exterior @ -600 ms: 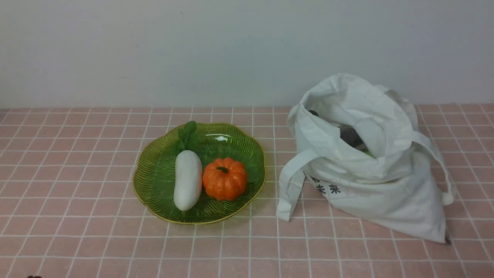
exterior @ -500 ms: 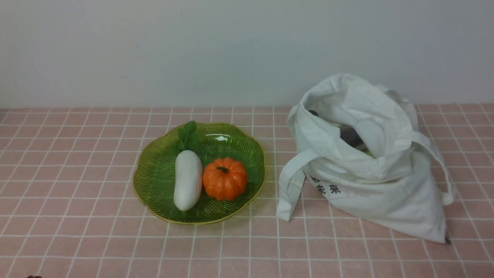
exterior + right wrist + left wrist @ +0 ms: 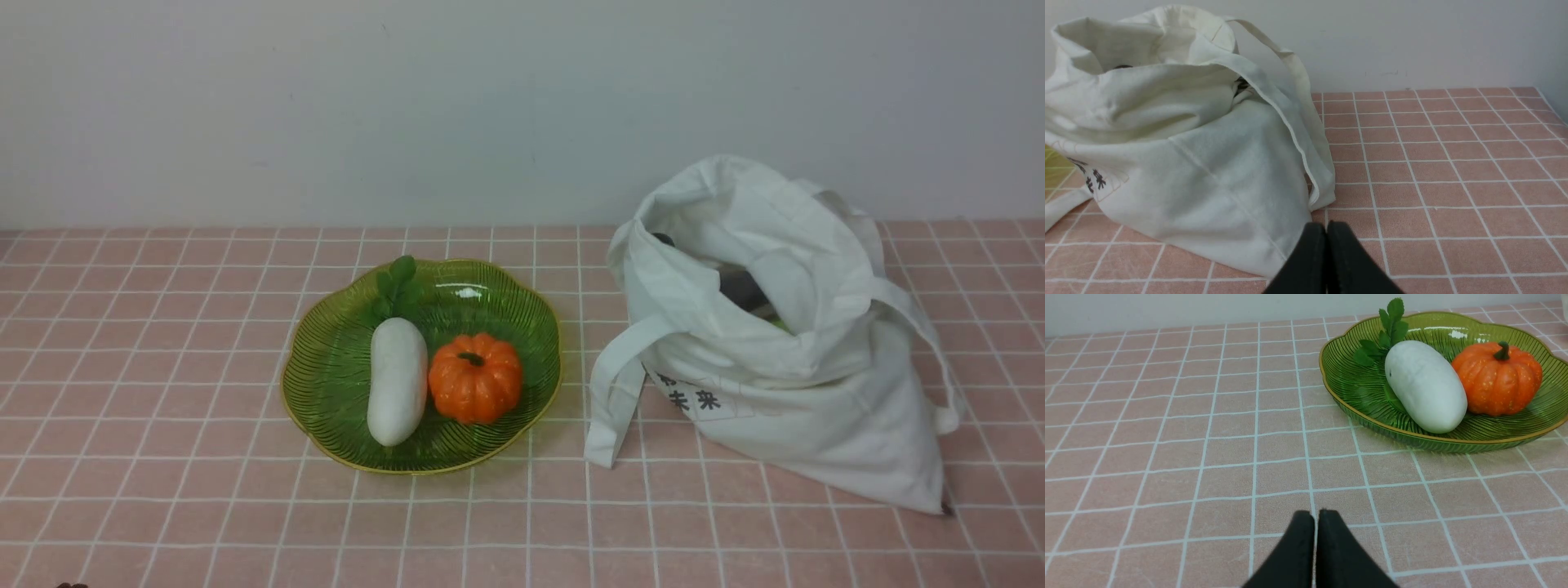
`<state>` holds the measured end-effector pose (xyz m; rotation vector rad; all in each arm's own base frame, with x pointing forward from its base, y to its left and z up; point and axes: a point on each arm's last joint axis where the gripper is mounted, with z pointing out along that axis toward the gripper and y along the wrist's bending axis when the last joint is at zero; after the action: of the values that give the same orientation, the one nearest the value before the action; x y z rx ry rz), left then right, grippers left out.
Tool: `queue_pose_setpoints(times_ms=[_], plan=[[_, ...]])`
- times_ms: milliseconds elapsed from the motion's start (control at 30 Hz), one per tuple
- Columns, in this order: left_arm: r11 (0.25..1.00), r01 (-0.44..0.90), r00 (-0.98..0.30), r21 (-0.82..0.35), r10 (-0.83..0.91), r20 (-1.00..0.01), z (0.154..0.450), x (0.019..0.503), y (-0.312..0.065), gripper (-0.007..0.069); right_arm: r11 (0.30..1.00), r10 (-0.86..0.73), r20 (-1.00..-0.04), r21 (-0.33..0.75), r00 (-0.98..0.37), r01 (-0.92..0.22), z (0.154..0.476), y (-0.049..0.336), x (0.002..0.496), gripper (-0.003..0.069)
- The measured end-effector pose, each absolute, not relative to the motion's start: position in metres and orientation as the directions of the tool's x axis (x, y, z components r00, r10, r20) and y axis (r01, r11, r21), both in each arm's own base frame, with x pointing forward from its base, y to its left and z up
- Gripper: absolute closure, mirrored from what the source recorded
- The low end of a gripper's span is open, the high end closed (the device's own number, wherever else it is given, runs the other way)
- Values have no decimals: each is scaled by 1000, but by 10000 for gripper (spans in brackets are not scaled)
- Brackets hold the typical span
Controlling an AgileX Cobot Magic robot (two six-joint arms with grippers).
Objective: Take vegetables from bag on pink coffee tablecloth place on plate.
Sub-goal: 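Reach into the white cloth bag and grasp a vegetable inside with the right gripper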
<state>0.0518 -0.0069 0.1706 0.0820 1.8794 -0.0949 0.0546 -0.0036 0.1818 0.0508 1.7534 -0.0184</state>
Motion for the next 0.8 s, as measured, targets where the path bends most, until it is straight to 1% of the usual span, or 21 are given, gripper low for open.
queue_pose_setpoints(times_ms=[500, 567, 600, 633, 700, 733, 767, 800], plan=[[994, 105, -305, -24, 9, -952, 171, 52, -7, 631, 999, 24, -983, 16, -181, 45, 182, -4, 55, 673], [994, 105, -305, -24, 9, -952, 171, 52, -7, 631, 998, 52, -983, 45, -175, 43, 182, -3, 55, 673], [994, 105, -305, -24, 9, -952, 171, 52, -7, 631, 996, 89, -983, 90, -161, -3, 184, -2, 55, 673], [994, 105, -305, -24, 9, -952, 171, 52, -7, 631, 989, 148, -979, 145, -138, 34, 185, -1, 55, 673], [994, 105, -305, -24, 9, -952, 171, 52, -7, 631, 961, 276, -958, 275, -76, 18, 191, 0, 56, 673], [994, 105, -305, -24, 9, -952, 171, 52, -7, 631, 921, 389, -921, 389, -21, -1, 196, 1, 56, 673], [994, 105, -305, -24, 9, -952, 171, 52, -7, 631, 908, 418, -908, 418, -3, -8, 198, 1, 56, 673], [994, 105, -305, -24, 9, -952, 171, 52, -7, 631, 846, 533, -845, 532, 51, -33, 203, 0, 56, 673]])
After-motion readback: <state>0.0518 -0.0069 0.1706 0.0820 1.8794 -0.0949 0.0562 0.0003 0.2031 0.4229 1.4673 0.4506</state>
